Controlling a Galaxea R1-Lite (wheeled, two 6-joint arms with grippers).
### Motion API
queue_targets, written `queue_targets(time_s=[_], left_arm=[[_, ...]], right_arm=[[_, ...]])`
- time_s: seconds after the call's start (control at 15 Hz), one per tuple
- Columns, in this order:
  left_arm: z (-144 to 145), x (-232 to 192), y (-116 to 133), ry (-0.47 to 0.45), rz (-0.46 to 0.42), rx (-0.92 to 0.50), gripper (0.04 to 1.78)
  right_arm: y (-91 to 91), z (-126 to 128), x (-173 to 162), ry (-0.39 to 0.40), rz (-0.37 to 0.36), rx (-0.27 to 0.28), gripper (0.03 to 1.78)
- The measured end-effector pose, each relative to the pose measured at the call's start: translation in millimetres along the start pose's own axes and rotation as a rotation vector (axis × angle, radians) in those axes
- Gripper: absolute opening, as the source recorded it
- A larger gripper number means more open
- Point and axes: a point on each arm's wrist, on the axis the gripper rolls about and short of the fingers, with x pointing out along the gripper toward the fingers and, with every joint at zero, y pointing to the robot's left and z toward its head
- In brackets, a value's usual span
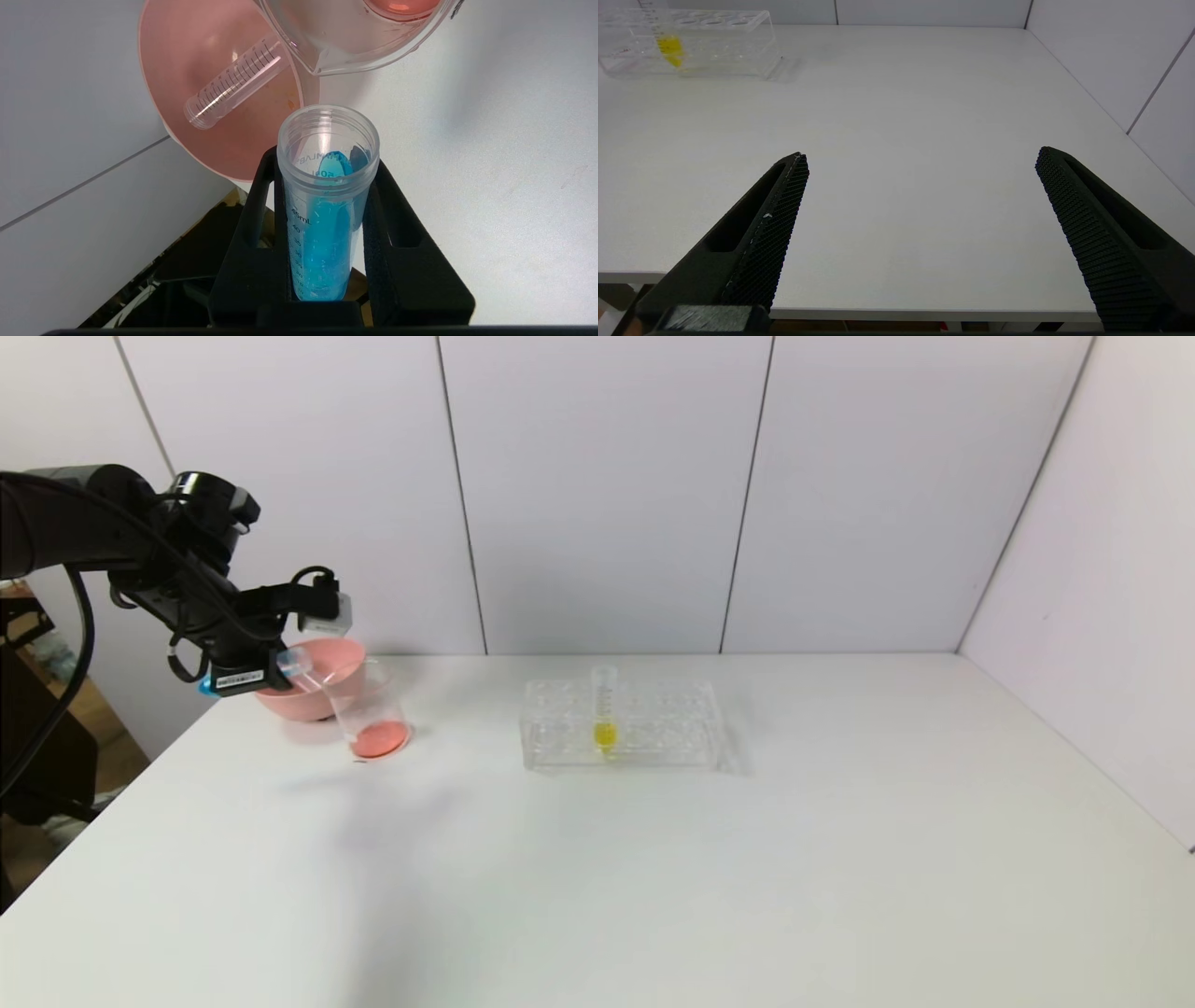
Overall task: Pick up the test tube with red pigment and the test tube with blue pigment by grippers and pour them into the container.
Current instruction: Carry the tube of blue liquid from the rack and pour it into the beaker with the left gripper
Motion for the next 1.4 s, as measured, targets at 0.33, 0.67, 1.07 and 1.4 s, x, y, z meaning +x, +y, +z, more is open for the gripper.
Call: queue_targets(time_s=[0.33,0.67,1.07,1.4], left_arm=[[-0.1,-1.6,0.3,0.014,0.008,0.001,0.46],[2.6,-1.6,0.3,0.011,0.014,0.006,0.46],[6.3,-0.3,1.6,0.003,0.033,0.011,0.46],[11.9,3.7,0.9,0.025,0.042,0.018,0.46]], right_arm=[[0.0,0.0,0.0,0.000,0.000,0.000,1.77],[0.0,0.0,0.0,0.000,0.000,0.000,1.77],[0.0,0.0,0.0,0.000,0.000,0.000,1.77],[0.0,0.0,0.0,0.000,0.000,0.000,1.77]])
